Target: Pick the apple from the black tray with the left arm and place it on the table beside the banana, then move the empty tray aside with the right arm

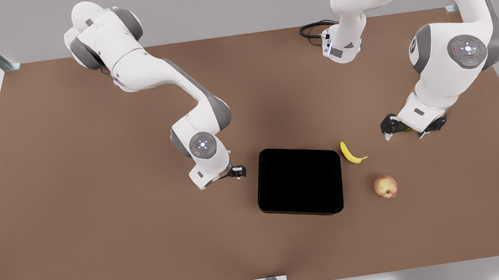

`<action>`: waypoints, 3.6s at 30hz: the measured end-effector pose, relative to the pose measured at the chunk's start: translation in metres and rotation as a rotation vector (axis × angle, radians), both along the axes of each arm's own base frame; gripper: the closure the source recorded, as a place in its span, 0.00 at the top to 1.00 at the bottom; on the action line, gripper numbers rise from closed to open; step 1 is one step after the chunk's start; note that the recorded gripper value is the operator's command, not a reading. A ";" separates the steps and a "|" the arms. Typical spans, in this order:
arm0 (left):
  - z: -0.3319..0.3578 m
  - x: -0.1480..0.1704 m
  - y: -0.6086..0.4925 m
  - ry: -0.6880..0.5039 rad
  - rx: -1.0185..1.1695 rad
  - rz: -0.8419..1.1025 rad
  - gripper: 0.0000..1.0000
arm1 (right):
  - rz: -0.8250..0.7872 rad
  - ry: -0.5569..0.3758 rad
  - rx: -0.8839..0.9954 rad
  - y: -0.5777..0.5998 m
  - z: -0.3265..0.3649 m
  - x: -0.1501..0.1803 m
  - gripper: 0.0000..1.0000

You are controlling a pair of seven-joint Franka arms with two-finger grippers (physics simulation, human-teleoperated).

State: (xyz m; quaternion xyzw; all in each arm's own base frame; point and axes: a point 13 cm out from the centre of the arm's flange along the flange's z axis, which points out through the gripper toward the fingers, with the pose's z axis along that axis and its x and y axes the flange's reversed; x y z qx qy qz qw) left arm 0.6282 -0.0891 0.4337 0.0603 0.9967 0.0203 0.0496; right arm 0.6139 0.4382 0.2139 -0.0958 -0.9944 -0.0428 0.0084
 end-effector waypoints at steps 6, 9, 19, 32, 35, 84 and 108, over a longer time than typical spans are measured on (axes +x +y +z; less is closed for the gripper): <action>-0.035 0.006 0.012 0.089 -0.019 -0.008 1.00 | -0.129 -0.066 0.085 0.055 -0.024 -0.002 1.00; -0.047 -0.013 0.057 0.158 -0.043 0.075 1.00 | -0.185 -0.075 0.108 0.069 -0.045 -0.002 1.00; -0.055 -0.038 0.060 0.241 -0.103 0.050 1.00 | -0.284 -0.099 0.161 0.104 -0.080 -0.011 1.00; -0.058 -0.045 0.056 0.271 -0.107 0.024 1.00 | -0.213 -0.090 0.135 0.104 -0.124 -0.022 1.00; -0.058 -0.046 0.055 0.273 -0.107 0.022 1.00 | -0.186 -0.091 0.131 0.105 -0.128 -0.025 0.73; -0.058 -0.044 0.048 0.277 -0.101 0.071 1.00 | 0.168 0.145 0.051 -0.539 0.110 0.041 0.18; -0.053 -0.036 0.042 0.251 -0.077 0.076 1.00 | 0.779 -0.032 0.092 -0.574 -0.018 0.093 0.96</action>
